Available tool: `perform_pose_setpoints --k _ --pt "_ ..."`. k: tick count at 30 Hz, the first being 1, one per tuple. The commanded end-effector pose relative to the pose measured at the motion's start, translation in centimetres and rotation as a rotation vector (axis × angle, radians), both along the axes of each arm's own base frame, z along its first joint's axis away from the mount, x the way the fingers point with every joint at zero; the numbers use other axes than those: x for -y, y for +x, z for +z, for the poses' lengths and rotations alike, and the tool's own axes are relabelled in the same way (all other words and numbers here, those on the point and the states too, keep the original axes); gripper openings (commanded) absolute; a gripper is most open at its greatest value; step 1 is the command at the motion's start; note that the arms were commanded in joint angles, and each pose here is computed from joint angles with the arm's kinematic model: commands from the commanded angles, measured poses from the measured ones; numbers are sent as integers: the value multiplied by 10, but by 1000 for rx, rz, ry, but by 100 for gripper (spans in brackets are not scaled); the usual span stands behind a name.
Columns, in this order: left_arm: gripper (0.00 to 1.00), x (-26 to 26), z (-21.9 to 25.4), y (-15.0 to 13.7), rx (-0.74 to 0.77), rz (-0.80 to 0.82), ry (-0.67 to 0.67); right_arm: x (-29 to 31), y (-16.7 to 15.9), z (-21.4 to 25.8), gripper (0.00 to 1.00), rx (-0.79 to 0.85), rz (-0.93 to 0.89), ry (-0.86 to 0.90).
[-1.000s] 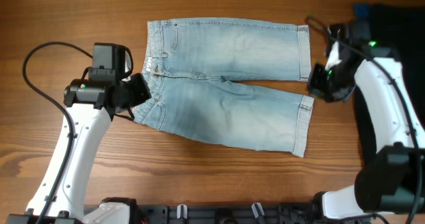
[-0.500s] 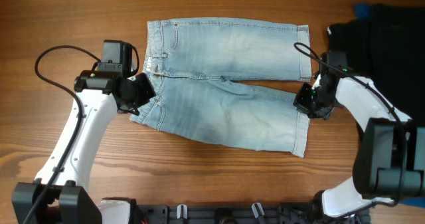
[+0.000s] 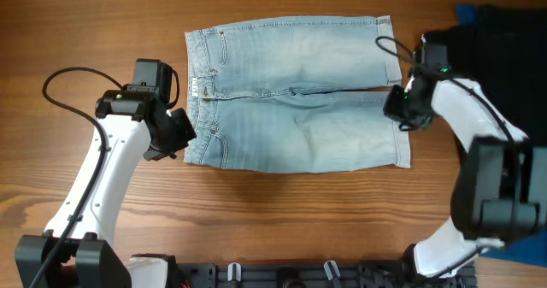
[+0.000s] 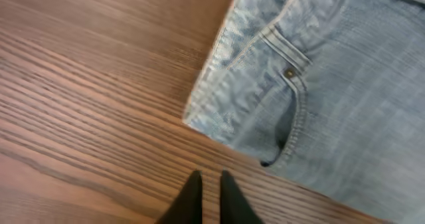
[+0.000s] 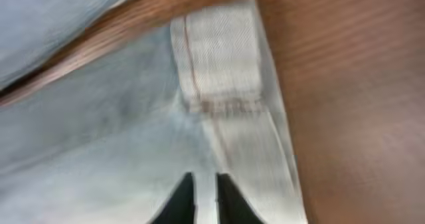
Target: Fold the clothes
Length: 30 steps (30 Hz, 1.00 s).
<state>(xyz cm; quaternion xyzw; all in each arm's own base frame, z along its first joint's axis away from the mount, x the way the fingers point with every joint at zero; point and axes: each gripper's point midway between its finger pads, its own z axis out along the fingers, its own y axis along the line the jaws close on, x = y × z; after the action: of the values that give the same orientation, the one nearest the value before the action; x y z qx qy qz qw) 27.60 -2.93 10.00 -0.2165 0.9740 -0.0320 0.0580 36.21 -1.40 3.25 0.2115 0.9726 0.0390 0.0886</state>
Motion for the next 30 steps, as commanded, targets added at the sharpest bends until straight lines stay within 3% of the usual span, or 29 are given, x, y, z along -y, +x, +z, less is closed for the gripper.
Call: perform_pose_setpoints --k 1,3,4,5,8,11,14,18,23,30 --pt "21 16 5 0 3 -23 -84 0 2 95 25 186 -82 20" --pt "25 16 5 -1 2 -23 -84 2 -26 109 29 140 -112 7" --pt "31 16 5 0 6 -23 -85 7 -42 109 46 90 -147 -22" --pt "37 16 5 2 12 -23 -85 12 -56 106 54 36 -180 -49" --pt "40 16 6 8 37 -25 -86 7 -92 84 54 -110 -242 -29" --pt "49 16 5 3 19 -24 -85 -1 -106 60 54 -165 -329 29" --pt "53 16 4 1 8 -23 -84 -14 -119 29 52 -208 -395 116" --pt "55 16 4 1 9 -23 -85 -3 -119 7 51 -181 -516 171" --pt "56 16 5 2 13 -24 -85 3 -93 9 51 -81 -547 248" --pt "57 16 5 2 14 -24 -85 -1 -105 -13 54 -105 -651 276"
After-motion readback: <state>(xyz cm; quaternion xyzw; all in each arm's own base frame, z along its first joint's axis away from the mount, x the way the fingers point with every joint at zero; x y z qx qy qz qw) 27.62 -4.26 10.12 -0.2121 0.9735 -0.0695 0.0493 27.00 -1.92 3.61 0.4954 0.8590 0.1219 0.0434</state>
